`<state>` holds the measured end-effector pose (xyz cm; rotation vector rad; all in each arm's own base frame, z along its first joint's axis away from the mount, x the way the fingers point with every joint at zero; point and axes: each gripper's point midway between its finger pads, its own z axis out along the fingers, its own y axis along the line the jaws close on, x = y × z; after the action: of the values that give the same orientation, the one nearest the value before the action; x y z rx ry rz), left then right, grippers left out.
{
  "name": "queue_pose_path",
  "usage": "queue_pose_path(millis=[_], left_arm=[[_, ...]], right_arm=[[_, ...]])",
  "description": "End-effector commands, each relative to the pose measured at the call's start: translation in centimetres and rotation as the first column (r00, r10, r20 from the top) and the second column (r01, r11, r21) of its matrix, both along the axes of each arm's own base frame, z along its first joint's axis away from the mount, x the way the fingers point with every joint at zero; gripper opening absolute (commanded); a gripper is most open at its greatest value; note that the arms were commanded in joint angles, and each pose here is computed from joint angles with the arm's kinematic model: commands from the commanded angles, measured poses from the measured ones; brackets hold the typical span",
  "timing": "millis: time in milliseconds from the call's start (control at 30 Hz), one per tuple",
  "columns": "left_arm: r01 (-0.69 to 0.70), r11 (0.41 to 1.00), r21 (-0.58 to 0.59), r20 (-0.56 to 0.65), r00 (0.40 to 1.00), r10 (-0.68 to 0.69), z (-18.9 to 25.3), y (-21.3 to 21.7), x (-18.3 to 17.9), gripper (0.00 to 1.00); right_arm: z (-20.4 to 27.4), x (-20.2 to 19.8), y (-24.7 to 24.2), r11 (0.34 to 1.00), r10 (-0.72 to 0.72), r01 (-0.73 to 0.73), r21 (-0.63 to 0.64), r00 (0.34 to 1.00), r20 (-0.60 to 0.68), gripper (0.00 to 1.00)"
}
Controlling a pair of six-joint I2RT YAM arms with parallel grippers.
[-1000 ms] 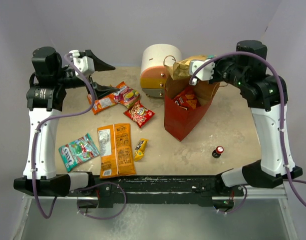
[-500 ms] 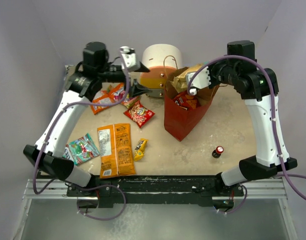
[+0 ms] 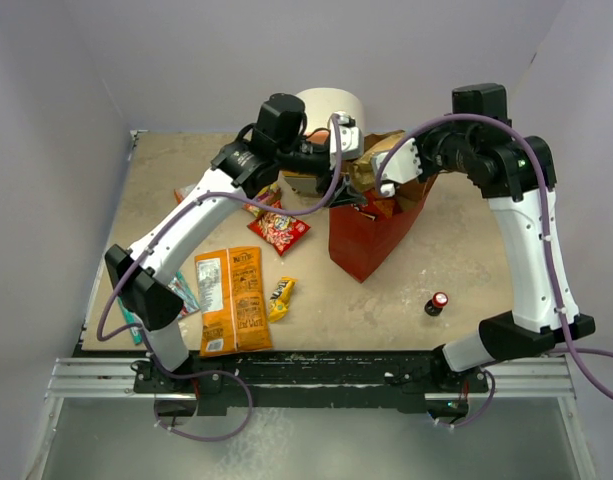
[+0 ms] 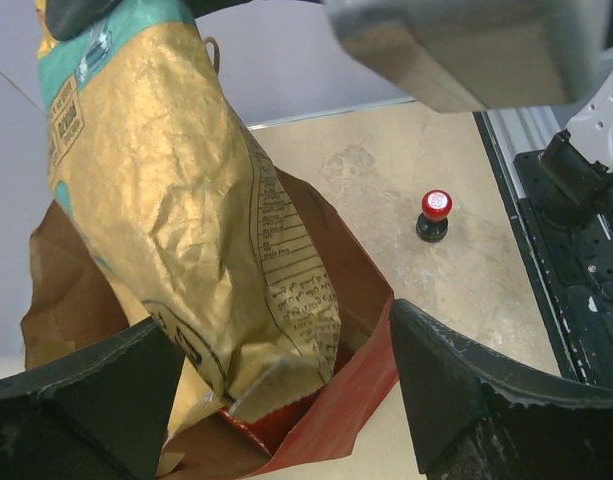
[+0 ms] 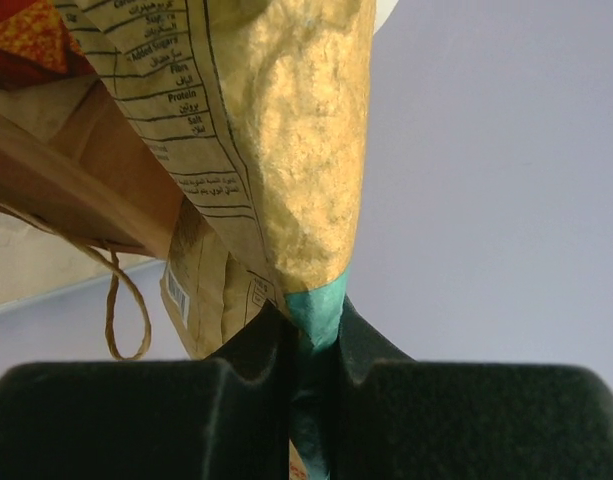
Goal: Place the snacks into the paper bag
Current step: Place the snack in the paper bag.
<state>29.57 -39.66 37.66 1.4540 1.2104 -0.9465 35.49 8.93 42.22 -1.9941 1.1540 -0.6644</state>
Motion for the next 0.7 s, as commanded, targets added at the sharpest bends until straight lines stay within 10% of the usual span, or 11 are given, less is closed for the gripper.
queue_pose_path(millis=[0, 667], left_arm=[[0.021, 0.997, -0.078, -0.016, 1.0, -0.022, 2.3, -0.8, -0.5, 0.78], [0.002, 0.983, -0.183, -0.323, 0.945, -0.062, 3.5, -3.3, -1.2, 0.27]], right_arm=[[2.0, 1.3, 0.5, 0.999, 0.033, -0.033, -0.005, 0.992, 0.125, 0.0], [3.2, 3.6, 1.4, 0.997, 0.07, -0.064, -0.04, 0.976, 0.207, 0.0]])
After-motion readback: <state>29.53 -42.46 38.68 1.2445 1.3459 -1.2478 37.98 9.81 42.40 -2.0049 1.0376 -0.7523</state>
